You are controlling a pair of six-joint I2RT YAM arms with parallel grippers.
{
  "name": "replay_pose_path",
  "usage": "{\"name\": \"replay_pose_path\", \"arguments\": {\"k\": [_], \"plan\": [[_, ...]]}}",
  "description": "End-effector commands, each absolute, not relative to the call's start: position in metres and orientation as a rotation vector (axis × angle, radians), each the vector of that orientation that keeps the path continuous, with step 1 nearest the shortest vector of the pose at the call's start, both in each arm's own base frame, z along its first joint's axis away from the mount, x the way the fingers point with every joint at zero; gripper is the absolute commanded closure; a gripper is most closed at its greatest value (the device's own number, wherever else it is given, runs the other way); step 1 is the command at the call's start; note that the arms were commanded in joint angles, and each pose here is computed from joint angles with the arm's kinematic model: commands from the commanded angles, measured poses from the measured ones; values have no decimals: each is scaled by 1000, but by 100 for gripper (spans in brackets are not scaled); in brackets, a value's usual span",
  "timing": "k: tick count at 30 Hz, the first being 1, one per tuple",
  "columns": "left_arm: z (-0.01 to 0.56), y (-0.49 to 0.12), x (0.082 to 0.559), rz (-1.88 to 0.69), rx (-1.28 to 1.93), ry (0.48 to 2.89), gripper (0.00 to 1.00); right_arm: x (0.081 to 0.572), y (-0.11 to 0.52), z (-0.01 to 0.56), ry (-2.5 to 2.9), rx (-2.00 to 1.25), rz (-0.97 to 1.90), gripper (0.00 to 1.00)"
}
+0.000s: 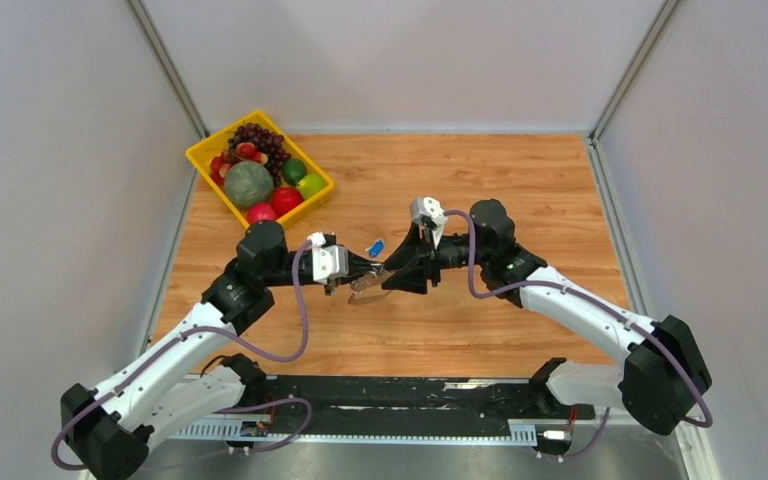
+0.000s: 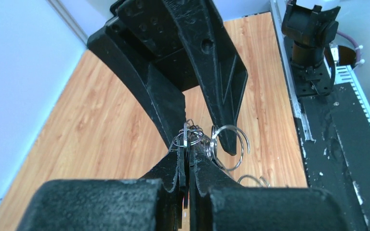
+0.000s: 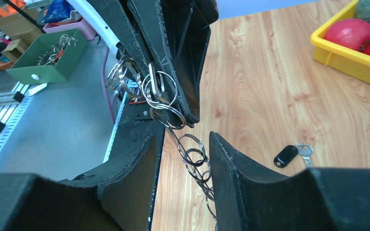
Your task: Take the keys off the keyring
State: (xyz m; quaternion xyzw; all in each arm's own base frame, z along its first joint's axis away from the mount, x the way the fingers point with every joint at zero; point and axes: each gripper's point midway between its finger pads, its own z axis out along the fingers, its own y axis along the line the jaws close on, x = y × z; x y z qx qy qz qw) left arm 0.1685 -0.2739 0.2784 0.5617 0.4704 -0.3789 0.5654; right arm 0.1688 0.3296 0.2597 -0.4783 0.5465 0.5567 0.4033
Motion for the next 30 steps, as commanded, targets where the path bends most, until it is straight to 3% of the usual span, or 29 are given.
{"name": "replay_pose_path", "arguments": {"k": [1, 7, 12, 15, 20, 24, 30], "plan": [[287, -274, 166, -772, 1398, 940, 100, 154, 332, 262, 1280, -1299, 1460, 54], [266, -267, 174, -578, 1512, 915, 100, 158, 332, 258, 1290, -1281, 1437, 55], [257, -253, 190, -311, 1612, 939, 100, 157, 332, 255, 1297, -1288, 1449, 65], [265, -251, 188, -238, 1620, 910, 100, 153, 332, 254, 1290, -1308, 1477, 65], [282, -250, 182, -180, 1605, 826, 100, 150, 332, 254, 1285, -1320, 1496, 60], [281, -252, 179, -81, 1704, 780, 100, 153, 332, 254, 1285, -1305, 1469, 47], [274, -245, 194, 207, 1860, 803, 100, 160, 332, 253, 1298, -1269, 1419, 46]]}}
